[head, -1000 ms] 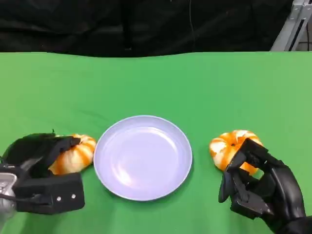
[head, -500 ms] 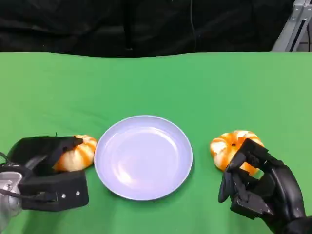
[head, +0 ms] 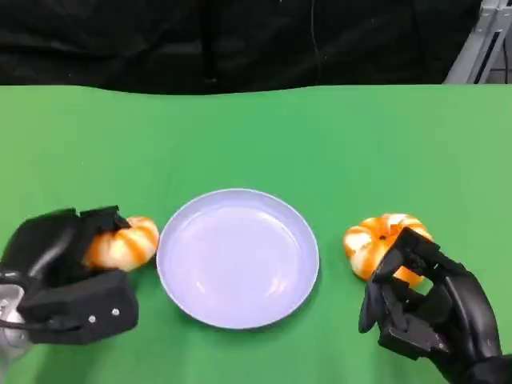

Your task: Grasp the bread from the table and place it into the plate.

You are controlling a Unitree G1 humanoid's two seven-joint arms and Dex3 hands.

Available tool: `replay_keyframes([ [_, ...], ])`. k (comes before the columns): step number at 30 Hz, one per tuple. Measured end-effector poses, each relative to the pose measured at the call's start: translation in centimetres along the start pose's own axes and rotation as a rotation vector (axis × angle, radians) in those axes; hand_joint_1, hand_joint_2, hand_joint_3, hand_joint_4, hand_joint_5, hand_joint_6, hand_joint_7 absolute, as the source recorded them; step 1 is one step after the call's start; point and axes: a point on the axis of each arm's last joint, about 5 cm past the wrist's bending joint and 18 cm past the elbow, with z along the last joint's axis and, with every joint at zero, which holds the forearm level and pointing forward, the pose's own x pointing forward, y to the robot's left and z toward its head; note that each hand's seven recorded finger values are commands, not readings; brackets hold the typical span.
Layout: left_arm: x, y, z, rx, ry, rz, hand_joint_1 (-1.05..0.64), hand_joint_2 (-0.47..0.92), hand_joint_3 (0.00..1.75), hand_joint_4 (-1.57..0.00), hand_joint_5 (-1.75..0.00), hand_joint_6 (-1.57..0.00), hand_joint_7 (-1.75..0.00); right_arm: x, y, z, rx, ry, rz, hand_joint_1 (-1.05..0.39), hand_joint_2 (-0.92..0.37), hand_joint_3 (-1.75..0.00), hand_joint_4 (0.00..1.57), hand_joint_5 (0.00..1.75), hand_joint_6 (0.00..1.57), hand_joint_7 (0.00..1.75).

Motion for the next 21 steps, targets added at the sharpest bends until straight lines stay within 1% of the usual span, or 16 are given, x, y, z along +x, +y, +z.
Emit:
replay_keyframes([
  [1,0.1,0.5,0.0,-0.003,-0.006,0.016,-0.09,0.92,0.43,-0.61,-1.74,-0.66,-1.37,0.0,0.0,0.0,0.0,0.0,0.0,-0.08,-0.59,-1.19,0.86,1.75,0.63,1.7],
  [2,0.2,1.0,-0.1,-0.01,-0.007,0.033,-0.08,0.92,0.41,-0.61,-1.75,-0.69,-1.3,0.0,0.0,0.0,0.0,0.0,0.0,-0.08,-0.59,-1.19,0.85,1.75,0.63,1.7],
  [3,0.3,1.5,-0.1,-0.013,-0.012,0.049,-0.07,0.92,0.36,-0.63,-1.74,-0.74,-1.2,0.0,-0.02,0.0,0.0,-0.001,0.0,-0.09,-0.58,-1.19,0.85,1.75,0.63,1.71],
  [5,0.6,2.4,0.1,-0.009,-0.03,0.075,-0.07,0.91,0.32,-0.65,-1.73,-0.8,-1.13,0.0,-0.02,0.0,-0.002,-0.003,0.001,-0.09,-0.58,-1.19,0.85,1.75,0.63,1.71],
  [7,0.7,3.0,0.3,-0.014,-0.047,0.1,-0.07,0.9,0.29,-0.65,-1.7,-0.82,-1.11,0.0,-0.02,0.0,-0.002,-0.003,0.001,-0.09,-0.58,-1.19,0.85,1.75,0.62,1.71],
  [8,0.8,3.2,0.5,-0.022,-0.056,0.111,-0.07,0.9,0.28,-0.67,-1.67,-0.84,-1.06,0.0,-0.02,0.0,-0.002,-0.003,0.001,-0.09,-0.58,-1.19,0.85,1.75,0.62,1.71],
  [10,0.8,3.5,0.9,-0.032,-0.08,0.123,-0.06,0.92,0.27,-0.68,-1.67,-0.87,-1.03,0.0,-0.02,0.0,0.0,-0.002,0.001,-0.09,-0.58,-1.19,0.85,1.75,0.63,1.71],
  [11,0.7,3.5,1.2,-0.034,-0.092,0.123,-0.06,0.92,0.27,-0.67,-1.68,-0.87,-1.03,0.0,-0.03,0.0,0.0,-0.001,0.0,-0.09,-0.57,-1.19,0.85,1.75,0.63,1.71],
  [13,0.7,3.8,1.7,-0.038,-0.119,0.123,-0.04,0.9,0.3,-0.68,-1.7,-0.82,-1.17,0.0,-0.03,0.0,0.001,-0.001,0.0,-0.1,-0.57,-1.19,0.85,1.75,0.63,1.71],
  [14,0.7,3.9,2.0,-0.04,-0.133,0.125,-0.04,0.89,0.31,-0.68,-1.7,-0.81,-1.2,0.0,-0.04,0.0,0.002,-0.001,0.0,-0.1,-0.57,-1.19,0.85,1.75,0.63,1.71],
  [15,0.7,4.0,2.3,-0.041,-0.153,0.124,-0.04,0.88,0.32,-0.67,-1.72,-0.77,-1.28,0.0,-0.06,0.0,0.002,-0.002,0.0,-0.1,-0.57,-1.19,0.85,1.75,0.63,1.71],
  [16,0.7,4.1,2.7,-0.042,-0.17,0.121,-0.03,0.87,0.32,-0.66,-1.72,-0.76,-1.31,0.0,-0.06,0.0,0.002,-0.002,0.0,-0.1,-0.57,-1.19,0.85,1.75,0.62,1.71],
  [17,0.8,4.3,3.2,-0.043,-0.19,0.114,-0.02,0.86,0.32,-0.66,-1.73,-0.76,-1.33,0.0,-0.06,0.0,0.002,-0.001,-0.001,-0.1,-0.57,-1.19,0.85,1.75,0.62,1.71],
  [20,1.0,4.2,4.4,-0.056,-0.249,0.107,-0.01,0.86,0.33,-0.64,-1.73,-0.77,-1.26,0.0,-0.04,0.0,0.002,0.0,-0.001,-0.09,-0.58,-1.2,0.84,1.75,0.62,1.71],
  [21,1.1,4.1,4.8,-0.062,-0.262,0.104,-0.02,0.88,0.33,-0.63,-1.74,-0.74,-1.32,0.0,-0.03,0.0,0.002,0.0,0.0,-0.09,-0.58,-1.2,0.84,1.75,0.62,1.7],
])
